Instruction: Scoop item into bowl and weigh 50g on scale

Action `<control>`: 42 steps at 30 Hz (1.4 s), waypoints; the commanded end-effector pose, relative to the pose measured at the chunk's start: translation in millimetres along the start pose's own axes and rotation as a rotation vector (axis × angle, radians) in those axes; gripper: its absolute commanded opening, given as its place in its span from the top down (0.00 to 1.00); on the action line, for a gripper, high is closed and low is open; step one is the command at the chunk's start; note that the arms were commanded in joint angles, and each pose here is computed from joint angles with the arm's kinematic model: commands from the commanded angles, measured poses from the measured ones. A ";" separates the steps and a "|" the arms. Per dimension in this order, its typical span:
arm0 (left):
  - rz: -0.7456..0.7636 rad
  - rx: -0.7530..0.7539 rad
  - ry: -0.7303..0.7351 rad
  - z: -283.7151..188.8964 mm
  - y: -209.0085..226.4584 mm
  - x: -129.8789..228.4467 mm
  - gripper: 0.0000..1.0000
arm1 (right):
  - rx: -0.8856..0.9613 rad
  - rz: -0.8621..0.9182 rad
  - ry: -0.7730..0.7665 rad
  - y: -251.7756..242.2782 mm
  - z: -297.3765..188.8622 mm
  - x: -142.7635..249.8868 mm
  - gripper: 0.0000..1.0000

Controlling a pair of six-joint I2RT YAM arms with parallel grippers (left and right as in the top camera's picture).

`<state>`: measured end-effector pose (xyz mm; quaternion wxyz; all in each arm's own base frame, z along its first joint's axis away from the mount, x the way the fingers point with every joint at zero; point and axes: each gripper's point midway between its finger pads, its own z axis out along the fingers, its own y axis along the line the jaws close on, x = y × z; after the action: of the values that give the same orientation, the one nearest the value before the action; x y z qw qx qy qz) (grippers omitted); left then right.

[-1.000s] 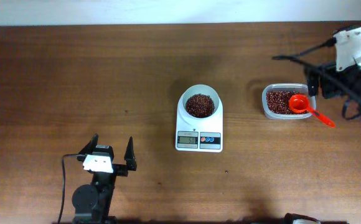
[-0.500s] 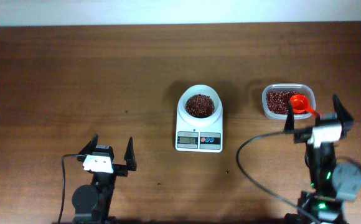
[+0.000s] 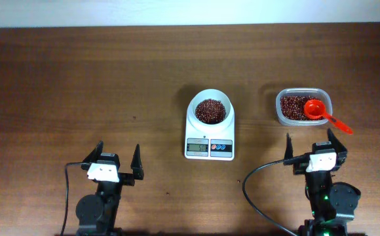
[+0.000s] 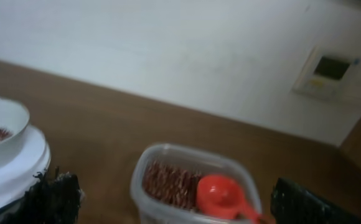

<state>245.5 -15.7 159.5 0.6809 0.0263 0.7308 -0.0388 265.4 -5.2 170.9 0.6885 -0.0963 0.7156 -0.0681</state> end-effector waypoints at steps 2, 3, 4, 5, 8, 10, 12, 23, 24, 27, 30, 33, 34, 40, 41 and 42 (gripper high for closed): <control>0.018 -0.014 0.002 -0.2 2.8 1.3 0.01 | 0.015 0.018 0.048 0.5 -5.4 13.8 0.01; 0.018 -0.014 0.002 -0.2 2.8 1.3 0.01 | 0.010 0.021 0.070 2.3 -6.7 20.4 0.01; 0.018 -0.013 0.002 -0.2 2.7 1.3 0.01 | 0.005 0.023 0.086 3.7 -7.9 24.6 0.01; 0.018 -0.013 0.002 -0.2 2.7 1.3 0.01 | 0.002 0.026 0.104 4.9 -9.3 29.0 0.01; 0.018 -0.013 0.002 -0.2 2.7 1.3 0.01 | -0.008 0.031 0.143 7.9 -13.4 38.9 0.01; 0.018 -0.013 0.002 -0.2 2.7 1.3 0.01 | 0.000 0.029 0.129 6.6 -14.8 35.9 0.01; 0.018 -0.013 0.002 -0.2 2.7 1.3 0.01 | 0.004 0.026 0.112 5.7 -15.4 32.0 0.01; 0.018 -0.013 0.002 -0.2 2.7 1.3 0.01 | 0.126 0.145 0.057 -14.9 -20.6 20.0 0.01; 0.018 -0.014 0.002 -0.2 2.8 1.3 0.01 | 0.126 0.145 0.057 -14.9 -20.6 20.0 0.01; 0.018 -0.014 0.002 -0.2 2.8 1.3 0.01 | 0.124 0.146 0.057 -14.5 -20.6 20.0 0.01; 0.018 -0.014 0.002 -0.2 2.8 1.3 0.01 | 0.116 0.145 0.055 -12.6 -20.3 19.5 0.01; 0.018 -0.013 0.002 -0.2 2.7 1.3 0.01 | 0.109 0.144 0.054 -10.6 -20.1 19.0 0.01; 0.018 -0.013 0.002 -0.2 2.7 1.3 0.01 | 0.109 0.144 0.054 -10.6 -20.1 19.0 0.01; 0.018 -0.014 0.002 -0.2 2.8 1.3 0.01 | 0.109 0.144 0.053 -10.6 -20.1 18.8 0.01; 0.018 -0.014 0.002 -0.2 2.8 1.3 0.01 | 0.109 0.144 0.053 -10.6 -20.1 18.9 0.01; 0.018 -0.014 0.002 -0.2 2.8 1.3 0.01 | 0.108 0.144 0.053 -10.6 -20.1 18.9 0.01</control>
<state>245.5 -15.7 159.5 0.6809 0.0263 0.7308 -0.0388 245.5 -21.1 157.1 0.6758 -0.0099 0.7343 -0.0624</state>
